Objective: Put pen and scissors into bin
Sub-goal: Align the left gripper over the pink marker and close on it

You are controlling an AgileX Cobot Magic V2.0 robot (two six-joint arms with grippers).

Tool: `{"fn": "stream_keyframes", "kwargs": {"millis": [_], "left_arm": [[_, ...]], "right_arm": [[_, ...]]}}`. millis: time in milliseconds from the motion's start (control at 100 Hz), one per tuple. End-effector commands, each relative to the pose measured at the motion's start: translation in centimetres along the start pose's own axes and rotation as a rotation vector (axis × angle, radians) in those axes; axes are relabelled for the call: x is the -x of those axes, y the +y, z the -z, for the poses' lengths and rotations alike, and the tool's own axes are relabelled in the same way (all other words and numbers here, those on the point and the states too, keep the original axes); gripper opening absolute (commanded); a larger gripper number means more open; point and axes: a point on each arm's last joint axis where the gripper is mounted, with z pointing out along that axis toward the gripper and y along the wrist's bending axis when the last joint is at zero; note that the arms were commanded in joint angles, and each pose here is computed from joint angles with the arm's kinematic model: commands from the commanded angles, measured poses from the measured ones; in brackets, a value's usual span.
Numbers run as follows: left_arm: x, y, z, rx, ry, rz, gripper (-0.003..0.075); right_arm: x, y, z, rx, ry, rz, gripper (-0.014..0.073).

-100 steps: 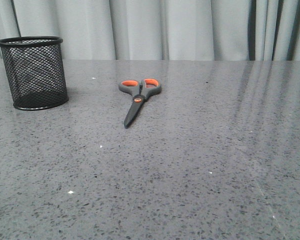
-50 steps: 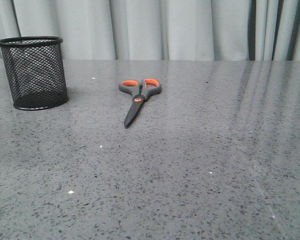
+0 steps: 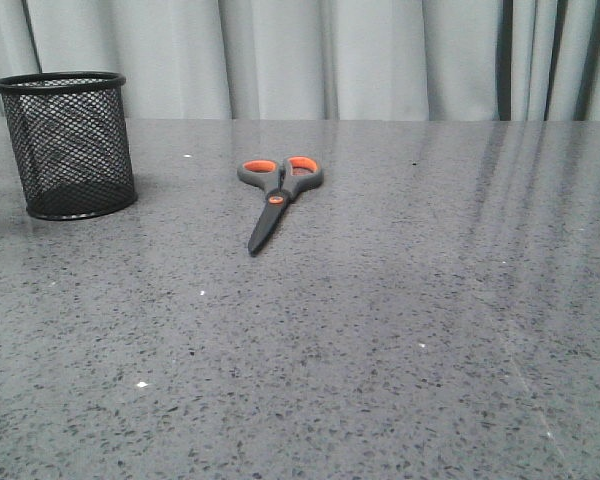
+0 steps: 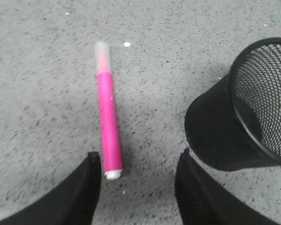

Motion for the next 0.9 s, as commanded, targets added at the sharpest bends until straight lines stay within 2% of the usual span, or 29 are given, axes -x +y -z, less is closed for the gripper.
{"fn": "stream_keyframes", "kwargs": {"millis": [0, 240, 460, 890], "left_arm": [[2.1, -0.4, 0.3, -0.035, -0.085, -0.003, 0.0341], [4.1, 0.2, -3.0, -0.026, -0.035, -0.013, 0.0341], [4.6, 1.1, -5.9, 0.006, 0.030, -0.033, 0.0341], [4.3, 2.3, -7.8, 0.029, 0.062, -0.014, 0.0341]], "right_arm": [[1.4, 0.3, 0.5, 0.006, -0.079, 0.007, 0.0319], [1.4, 0.3, 0.5, 0.006, -0.079, 0.007, 0.0319], [1.4, 0.3, 0.5, 0.006, -0.081, 0.007, 0.0319], [1.4, 0.3, 0.5, 0.005, -0.087, 0.007, 0.0319]]}}
